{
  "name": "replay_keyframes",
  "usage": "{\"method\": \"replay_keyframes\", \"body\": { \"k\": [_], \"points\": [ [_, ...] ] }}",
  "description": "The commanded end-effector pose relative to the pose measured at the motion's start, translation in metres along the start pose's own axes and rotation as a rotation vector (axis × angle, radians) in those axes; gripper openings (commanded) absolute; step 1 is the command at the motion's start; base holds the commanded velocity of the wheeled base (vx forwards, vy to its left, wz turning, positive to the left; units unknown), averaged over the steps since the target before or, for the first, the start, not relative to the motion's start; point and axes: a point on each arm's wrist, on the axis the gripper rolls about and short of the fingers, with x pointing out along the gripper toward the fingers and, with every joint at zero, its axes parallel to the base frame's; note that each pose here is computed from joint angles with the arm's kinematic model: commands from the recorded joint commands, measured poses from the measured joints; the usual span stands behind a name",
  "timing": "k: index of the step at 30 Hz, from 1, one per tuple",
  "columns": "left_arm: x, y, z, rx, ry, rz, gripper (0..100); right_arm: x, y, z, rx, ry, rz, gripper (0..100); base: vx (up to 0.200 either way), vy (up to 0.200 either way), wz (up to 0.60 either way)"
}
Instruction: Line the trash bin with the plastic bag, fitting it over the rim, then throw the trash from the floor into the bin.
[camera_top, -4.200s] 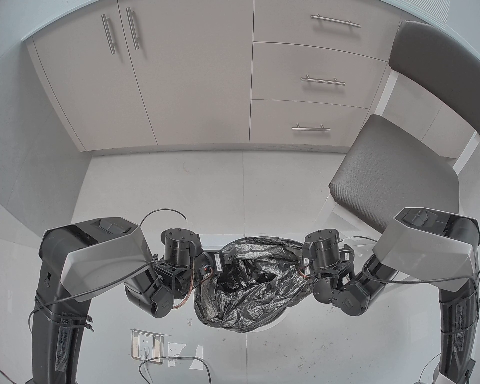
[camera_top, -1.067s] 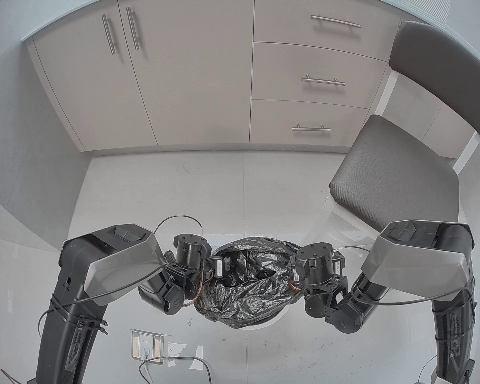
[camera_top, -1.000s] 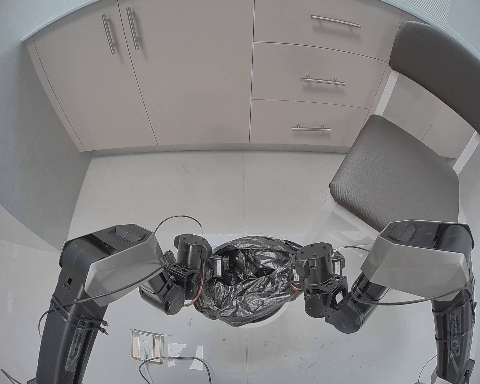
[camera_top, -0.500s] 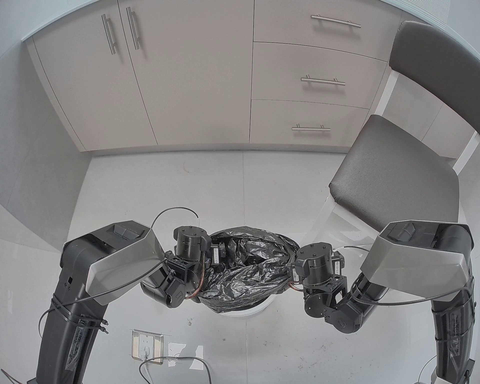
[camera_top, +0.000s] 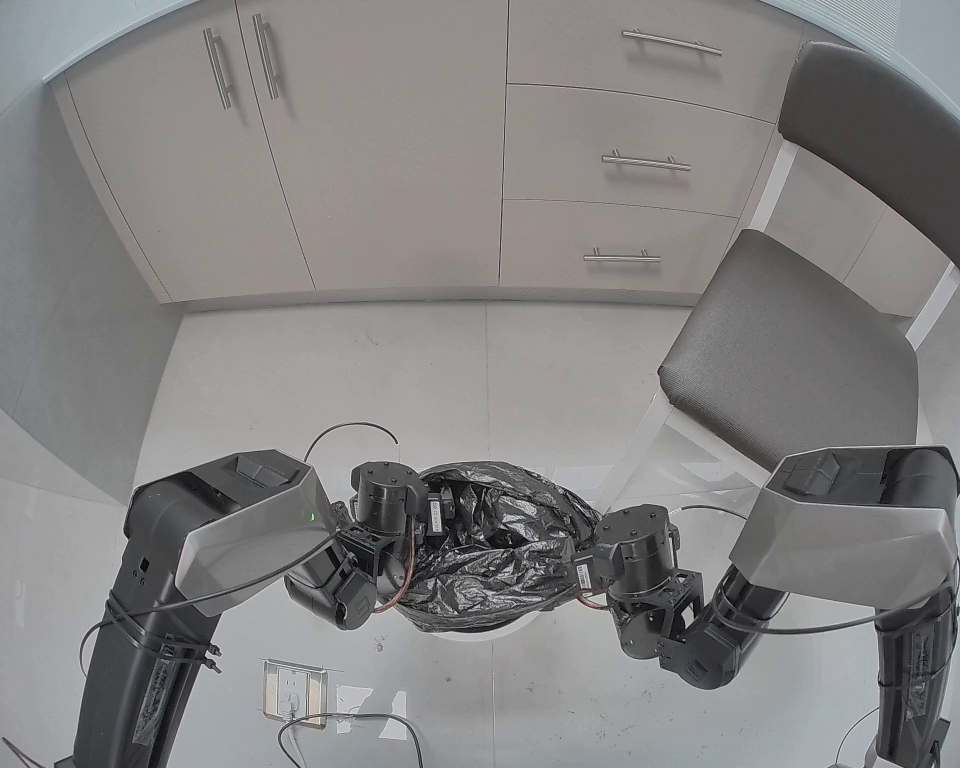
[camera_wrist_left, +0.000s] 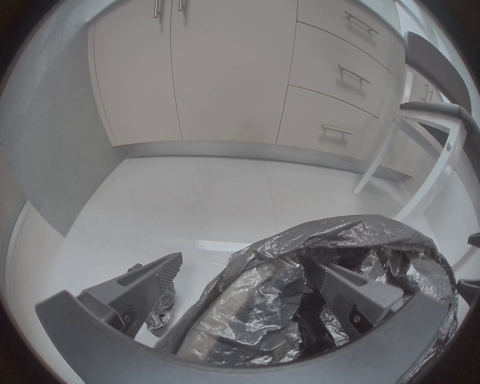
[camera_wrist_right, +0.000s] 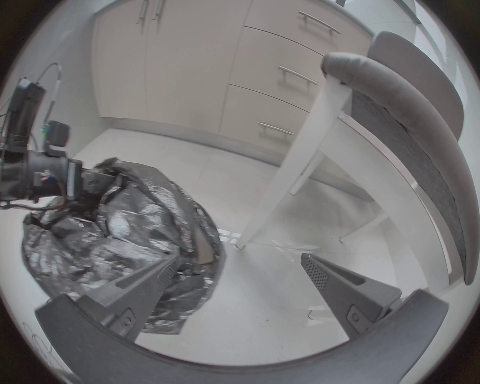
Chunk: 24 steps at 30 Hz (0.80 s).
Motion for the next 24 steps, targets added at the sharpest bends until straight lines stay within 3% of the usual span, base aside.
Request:
{"method": "replay_keyframes", "body": {
  "k": [1, 7, 13, 24],
  "points": [
    [-0.012, -0.007, -0.007, 0.002, 0.004, -0.025, 100, -0.031, 0.004, 0.008, -0.047, -0.050, 0.114, 100, 0.000, 0.000, 0.00],
    [-0.013, -0.012, -0.001, -0.035, -0.026, -0.042, 100, -0.059, 0.033, 0.003, -0.185, -0.108, 0.246, 100, 0.000, 0.000, 0.00],
    [-0.020, -0.014, 0.020, -0.090, -0.128, -0.067, 100, -0.075, 0.055, -0.007, -0.243, -0.116, 0.317, 100, 0.000, 0.000, 0.00],
    [-0.027, -0.009, 0.025, -0.102, -0.126, -0.063, 100, -0.093, 0.083, -0.006, -0.321, -0.178, 0.401, 100, 0.000, 0.000, 0.00]
  ]
}}
